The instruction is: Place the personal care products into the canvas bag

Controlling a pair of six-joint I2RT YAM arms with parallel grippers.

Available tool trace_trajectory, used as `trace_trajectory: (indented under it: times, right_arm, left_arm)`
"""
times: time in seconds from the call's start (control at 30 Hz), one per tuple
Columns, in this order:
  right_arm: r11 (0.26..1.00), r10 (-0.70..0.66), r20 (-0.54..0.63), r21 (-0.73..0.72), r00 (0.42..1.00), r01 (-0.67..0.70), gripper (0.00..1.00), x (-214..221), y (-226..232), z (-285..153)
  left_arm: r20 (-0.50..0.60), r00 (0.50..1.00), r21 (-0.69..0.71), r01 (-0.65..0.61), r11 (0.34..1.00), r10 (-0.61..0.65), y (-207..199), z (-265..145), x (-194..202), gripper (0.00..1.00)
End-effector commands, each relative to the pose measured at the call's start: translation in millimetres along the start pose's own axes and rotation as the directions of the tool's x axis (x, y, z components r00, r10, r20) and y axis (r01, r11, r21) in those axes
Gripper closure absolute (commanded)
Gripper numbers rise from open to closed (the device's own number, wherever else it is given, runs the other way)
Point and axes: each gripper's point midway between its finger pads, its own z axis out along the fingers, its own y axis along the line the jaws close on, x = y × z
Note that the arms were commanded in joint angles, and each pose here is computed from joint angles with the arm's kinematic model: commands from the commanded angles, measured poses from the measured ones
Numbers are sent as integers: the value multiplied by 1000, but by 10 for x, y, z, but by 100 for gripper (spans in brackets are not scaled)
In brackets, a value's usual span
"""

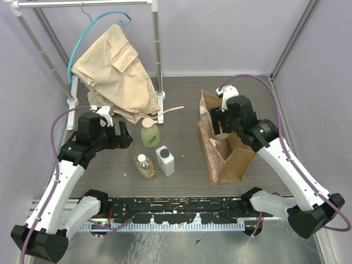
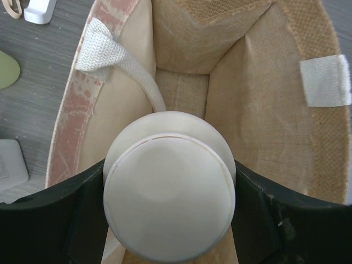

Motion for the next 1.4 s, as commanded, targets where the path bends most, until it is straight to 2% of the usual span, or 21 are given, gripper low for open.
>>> trace_trajectory:
  times: [0.0, 0.33, 0.57, 1.0, 1.37]
  right_arm:
    - [996, 90, 251, -10, 964, -90, 100, -627, -67, 5]
    - [987, 161, 235, -18, 959, -161, 100, -526, -430, 504]
    - [986, 165, 221, -39, 961, -160, 99, -374, -372, 797]
    - [990, 139, 313, -35, 939, -135, 99, -308, -359, 1134]
    - [990, 141, 187, -30, 972, -138, 99, 80, -307, 1477]
  left_arm:
    - [-10, 1000, 16, 5, 1000, -5, -19, -5, 59, 2]
    - [-17, 1000, 16, 2, 1000, -2, -15, 66, 48, 2]
    - [-31, 1000, 19, 7, 1000, -6, -22, 121, 38, 2]
    - [-28, 999, 15, 16, 1000, -16, -16, 130, 45, 2]
    - [-31, 999, 11, 18, 1000, -18, -8, 130, 63, 2]
